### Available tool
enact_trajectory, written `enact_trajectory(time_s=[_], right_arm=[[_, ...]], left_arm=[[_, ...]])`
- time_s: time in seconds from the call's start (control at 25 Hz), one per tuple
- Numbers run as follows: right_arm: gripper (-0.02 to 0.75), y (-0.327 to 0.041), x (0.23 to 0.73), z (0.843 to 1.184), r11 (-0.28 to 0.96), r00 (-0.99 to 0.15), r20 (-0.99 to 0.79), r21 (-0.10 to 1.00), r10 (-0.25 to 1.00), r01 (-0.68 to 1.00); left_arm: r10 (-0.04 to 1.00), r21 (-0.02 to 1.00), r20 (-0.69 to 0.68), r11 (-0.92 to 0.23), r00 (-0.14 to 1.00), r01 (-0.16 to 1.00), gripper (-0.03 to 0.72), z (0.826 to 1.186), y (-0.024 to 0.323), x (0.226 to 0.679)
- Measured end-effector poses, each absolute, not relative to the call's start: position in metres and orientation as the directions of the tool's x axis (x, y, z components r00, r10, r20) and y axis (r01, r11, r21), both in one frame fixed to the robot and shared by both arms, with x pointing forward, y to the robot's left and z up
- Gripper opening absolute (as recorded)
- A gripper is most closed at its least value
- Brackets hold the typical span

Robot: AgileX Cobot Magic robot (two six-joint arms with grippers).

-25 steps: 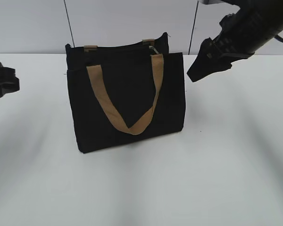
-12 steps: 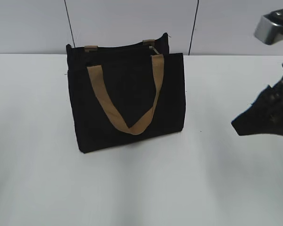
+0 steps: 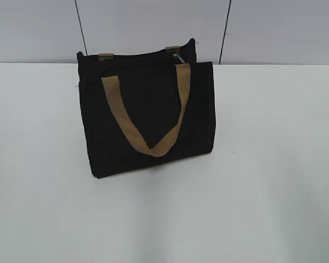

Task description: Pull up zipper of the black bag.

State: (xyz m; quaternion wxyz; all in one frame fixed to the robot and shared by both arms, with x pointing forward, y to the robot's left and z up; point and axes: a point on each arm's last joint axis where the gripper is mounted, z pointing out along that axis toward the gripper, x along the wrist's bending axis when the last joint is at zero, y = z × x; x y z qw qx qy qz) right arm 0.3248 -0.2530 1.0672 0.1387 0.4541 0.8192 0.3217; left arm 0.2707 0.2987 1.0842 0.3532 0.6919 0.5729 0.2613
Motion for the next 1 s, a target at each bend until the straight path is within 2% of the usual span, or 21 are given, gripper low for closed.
enact_trajectory(time_s=[0.12, 0.32, 0.48, 0.72, 1.0], right_arm=[[0.535, -0.265, 0.297, 1.062, 0.347, -0.494, 0.032, 0.673, 0.869, 0.653], [0.535, -0.283, 0.259, 1.051, 0.267, -0.396, -0.032, 0.788, 0.918, 0.555], [0.535, -0.292, 0.238, 1.044, 0.253, -0.358, -0.085, 0.853, 0.93, 0.455], [0.533, -0.297, 0.234, 1.042, 0.241, -0.314, -0.102, 0.862, 0.944, 0.446], [0.487, -0.299, 0.235, 1.042, 0.238, -0.293, -0.109, 0.86, 0.95, 0.452]], left_arm=[[0.972, 0.824, -0.036, -0.104, 0.234, 0.557, 0.346, 1.084, 0.304, 0.254], [0.952, 0.87, -0.059, -0.099, 0.301, 0.482, 0.346, 1.081, 0.305, 0.237], [0.944, 0.869, -0.042, -0.127, 0.328, 0.479, 0.346, 1.065, 0.302, 0.239], [0.936, 0.871, -0.037, -0.141, 0.35, 0.47, 0.346, 1.063, 0.3, 0.24], [0.935, 0.872, -0.035, -0.144, 0.352, 0.468, 0.346, 1.063, 0.3, 0.24]])
